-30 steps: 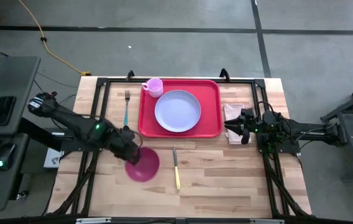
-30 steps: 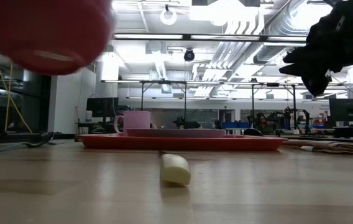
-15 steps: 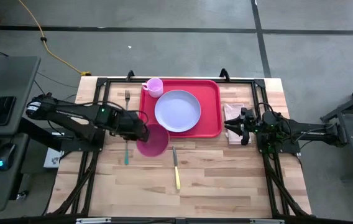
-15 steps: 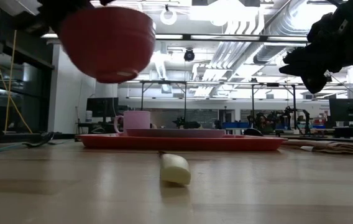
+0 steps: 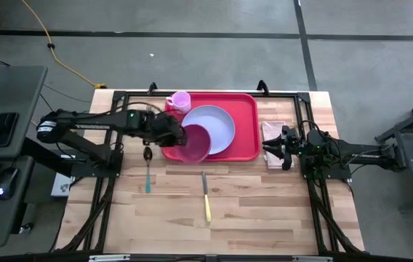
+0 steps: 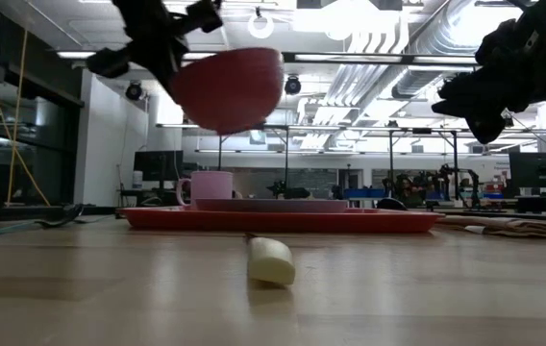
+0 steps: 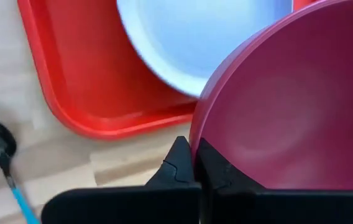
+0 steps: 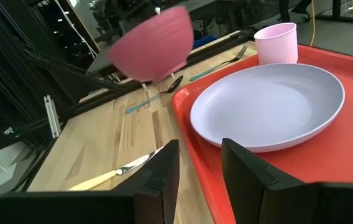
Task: Set up tray
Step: Put the pink bowl on the white plate
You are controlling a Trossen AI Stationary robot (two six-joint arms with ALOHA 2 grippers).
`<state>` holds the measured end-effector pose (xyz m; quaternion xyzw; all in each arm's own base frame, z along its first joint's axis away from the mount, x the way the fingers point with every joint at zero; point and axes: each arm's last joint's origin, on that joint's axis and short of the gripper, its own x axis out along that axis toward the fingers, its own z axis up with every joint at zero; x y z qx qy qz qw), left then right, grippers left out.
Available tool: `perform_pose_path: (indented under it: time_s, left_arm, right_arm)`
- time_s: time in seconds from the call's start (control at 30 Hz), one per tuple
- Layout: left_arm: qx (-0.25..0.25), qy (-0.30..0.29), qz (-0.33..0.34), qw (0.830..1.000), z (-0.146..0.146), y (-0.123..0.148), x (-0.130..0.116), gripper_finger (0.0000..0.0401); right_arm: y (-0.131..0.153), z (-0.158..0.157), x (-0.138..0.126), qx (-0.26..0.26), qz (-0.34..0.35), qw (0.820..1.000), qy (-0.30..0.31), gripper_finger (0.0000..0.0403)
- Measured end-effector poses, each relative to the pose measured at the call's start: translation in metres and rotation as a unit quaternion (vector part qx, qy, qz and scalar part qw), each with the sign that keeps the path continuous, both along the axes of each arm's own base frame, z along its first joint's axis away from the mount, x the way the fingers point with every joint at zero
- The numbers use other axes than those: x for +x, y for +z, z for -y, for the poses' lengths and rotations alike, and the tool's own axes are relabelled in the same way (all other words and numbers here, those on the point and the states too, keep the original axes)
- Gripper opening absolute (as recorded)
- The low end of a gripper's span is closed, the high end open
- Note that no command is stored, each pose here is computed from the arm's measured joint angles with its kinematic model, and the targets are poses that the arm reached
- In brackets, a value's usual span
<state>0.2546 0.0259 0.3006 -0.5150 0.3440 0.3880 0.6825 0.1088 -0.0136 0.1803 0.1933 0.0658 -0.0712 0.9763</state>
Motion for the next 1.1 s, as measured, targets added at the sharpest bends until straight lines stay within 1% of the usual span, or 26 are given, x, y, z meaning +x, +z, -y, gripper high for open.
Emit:
perform_pose_path:
  time_s: [0.07, 0.27, 0.47, 0.7, 0.83, 1.1]
  left_arm:
    - [0.01, -0.005, -0.004, 1.0, -0.008, 0.005, 0.01, 0.0014]
    - [0.031, -0.015, -0.057, 0.998, -0.035, 0.024, 0.024, 0.0014]
    - [0.046, -0.013, -0.059, 0.997, -0.057, 0.039, 0.036, 0.0014]
    - [0.042, 0.0, -0.08, 0.996, -0.074, 0.032, 0.044, 0.0014]
    - [0.036, 0.005, -0.095, 0.995, -0.079, 0.02, 0.053, 0.0014]
    - [0.031, 0.013, -0.098, 0.995, -0.095, -0.001, 0.069, 0.0014]
  right_arm:
    - [-0.001, 0.0, 0.0, -0.003, -0.003, 1.0, 0.001, 0.0098]
    - [-0.001, -0.001, 0.0, -0.008, -0.006, 1.0, 0.011, 0.0098]
    - [-0.002, -0.001, 0.0, -0.008, -0.009, 1.0, 0.017, 0.0098]
    - [-0.003, -0.001, 0.0, -0.016, -0.018, 0.999, 0.027, 0.0098]
    - [-0.003, -0.001, 0.0, -0.021, -0.018, 0.999, 0.028, 0.0098]
    - [-0.003, -0.001, 0.0, -0.027, -0.02, 0.999, 0.028, 0.0098]
